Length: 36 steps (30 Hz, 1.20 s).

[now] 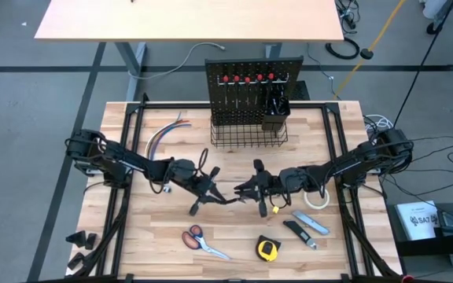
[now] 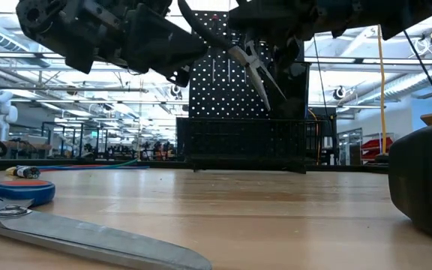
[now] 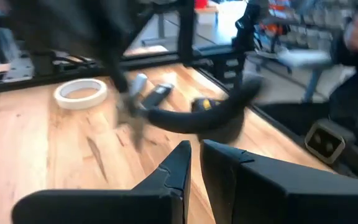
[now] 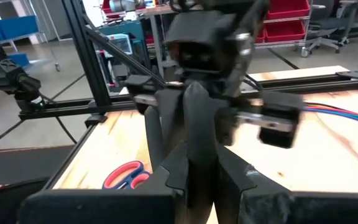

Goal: Hang tools onto peg board
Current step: Put the plier into the black bin on the pegboard

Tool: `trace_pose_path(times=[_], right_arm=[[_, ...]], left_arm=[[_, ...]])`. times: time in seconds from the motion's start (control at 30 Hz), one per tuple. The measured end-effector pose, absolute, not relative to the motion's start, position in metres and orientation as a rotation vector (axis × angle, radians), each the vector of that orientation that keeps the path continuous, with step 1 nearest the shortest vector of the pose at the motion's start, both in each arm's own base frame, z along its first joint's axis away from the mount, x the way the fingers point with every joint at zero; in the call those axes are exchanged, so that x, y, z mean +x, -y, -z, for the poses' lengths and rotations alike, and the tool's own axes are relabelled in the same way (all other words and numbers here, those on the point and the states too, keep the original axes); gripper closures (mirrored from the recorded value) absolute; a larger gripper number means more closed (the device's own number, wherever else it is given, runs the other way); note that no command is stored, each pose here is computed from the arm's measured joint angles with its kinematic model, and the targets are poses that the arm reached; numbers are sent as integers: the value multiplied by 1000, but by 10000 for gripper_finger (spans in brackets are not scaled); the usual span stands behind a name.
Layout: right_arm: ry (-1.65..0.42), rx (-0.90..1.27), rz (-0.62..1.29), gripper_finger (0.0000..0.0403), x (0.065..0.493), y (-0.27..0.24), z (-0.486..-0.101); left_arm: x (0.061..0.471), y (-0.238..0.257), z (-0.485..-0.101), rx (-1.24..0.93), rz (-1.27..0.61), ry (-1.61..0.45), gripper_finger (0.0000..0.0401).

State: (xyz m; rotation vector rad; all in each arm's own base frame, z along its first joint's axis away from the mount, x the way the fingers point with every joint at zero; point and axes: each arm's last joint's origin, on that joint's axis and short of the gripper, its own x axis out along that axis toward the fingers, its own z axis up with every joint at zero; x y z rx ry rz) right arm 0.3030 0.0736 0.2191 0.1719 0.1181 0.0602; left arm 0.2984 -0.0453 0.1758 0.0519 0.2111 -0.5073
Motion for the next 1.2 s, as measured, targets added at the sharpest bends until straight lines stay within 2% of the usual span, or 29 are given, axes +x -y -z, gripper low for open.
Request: trace_pose_path(times=[0.17, 0.33, 0.53, 0.7, 0.83, 0.97, 1.2], right_arm=[[-127, 170, -59, 372, 303, -73, -218], [-136, 168, -61, 372, 303, -74, -217], [-146, 170, -59, 368, 303, -74, -216], [-152, 169, -59, 371, 303, -73, -215], [-159, 167, -58, 369, 302, -73, -215], [-161, 167, -58, 370, 302, -73, -214], [-160, 167, -57, 368, 302, -73, -214]], left_arm=[[296, 55, -171, 130, 520, -241, 360], [296, 59, -170, 150, 445, -260, 349], [293, 53, -159, 179, 281, -391, 279], [296, 56, -167, 233, 291, -290, 208], [296, 62, -170, 257, 313, -249, 169], [296, 65, -175, 263, 318, -197, 150], [297, 68, -180, 261, 321, -140, 148]])
